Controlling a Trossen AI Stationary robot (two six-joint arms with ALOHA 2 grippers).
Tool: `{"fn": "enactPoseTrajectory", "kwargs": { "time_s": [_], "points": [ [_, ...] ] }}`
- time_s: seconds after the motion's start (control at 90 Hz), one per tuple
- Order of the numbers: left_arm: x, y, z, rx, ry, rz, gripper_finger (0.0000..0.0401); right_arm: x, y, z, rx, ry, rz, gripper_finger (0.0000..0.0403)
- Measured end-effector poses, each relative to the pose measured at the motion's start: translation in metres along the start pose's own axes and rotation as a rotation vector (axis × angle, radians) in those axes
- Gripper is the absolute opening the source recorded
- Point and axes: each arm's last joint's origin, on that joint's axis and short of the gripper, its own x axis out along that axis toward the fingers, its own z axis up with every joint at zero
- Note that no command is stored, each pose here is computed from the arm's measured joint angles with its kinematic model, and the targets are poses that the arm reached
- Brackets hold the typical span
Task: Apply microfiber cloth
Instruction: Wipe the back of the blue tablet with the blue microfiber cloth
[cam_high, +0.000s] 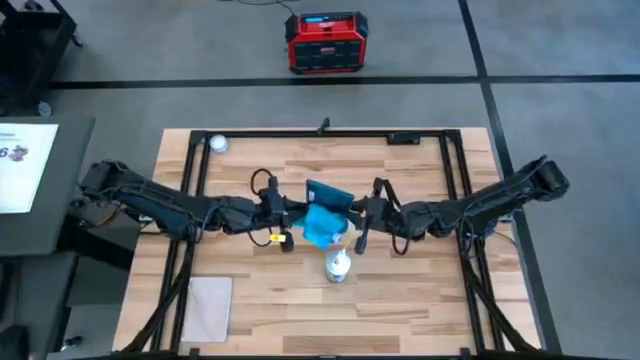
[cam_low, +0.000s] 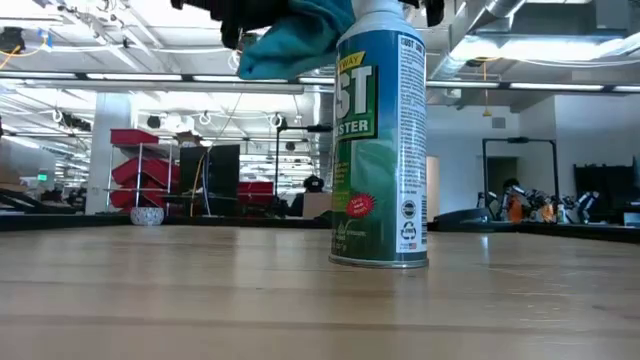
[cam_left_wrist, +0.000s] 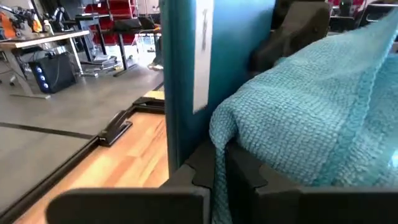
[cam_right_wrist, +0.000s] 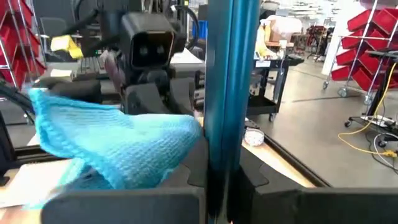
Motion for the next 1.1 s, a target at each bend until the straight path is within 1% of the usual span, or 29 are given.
{"fn": "enactPoseTrajectory", "kwargs": {
  "time_s": [0.133,0.244,0.356,0.456,0.678,0.833,0.911,1.0,1.1],
  "points": [
    [0.000,0.000,0.002,0.002,-0.025,-0.001,0.0000,0.000,0.000,0.000,0.010,-0.002,-0.004,0.0008],
    [0.000,0.000,0.010,0.024,-0.095,0.000,0.0000,0.000,0.000,0.001,0.014,-0.006,-0.004,0.0008],
    [0.002,0.001,0.028,0.071,-0.152,0.001,0.0000,0.000,0.000,0.002,0.017,-0.007,-0.006,0.0008],
    [0.005,0.003,0.048,0.110,-0.186,-0.022,0.0000,-0.001,0.000,0.002,0.021,-0.007,-0.005,0.0008],
    [0.008,0.009,0.083,0.200,-0.165,-0.023,0.0000,-0.001,0.000,0.002,0.023,-0.005,-0.010,0.0008],
    [0.007,0.010,0.097,0.264,-0.151,-0.019,0.0000,-0.001,0.000,0.002,0.019,0.000,-0.009,0.0008],
    [0.004,0.011,0.105,0.278,-0.145,-0.019,0.0000,-0.001,0.001,0.001,0.015,0.006,-0.008,0.0008],
    [0.000,0.013,0.104,0.298,-0.097,-0.028,0.0000,-0.001,0.001,-0.001,0.008,0.022,-0.001,0.0008],
    [-0.007,0.016,0.095,0.290,-0.039,-0.040,0.0000,-0.002,0.004,-0.005,-0.018,0.042,0.009,0.0008]
  ]
}}
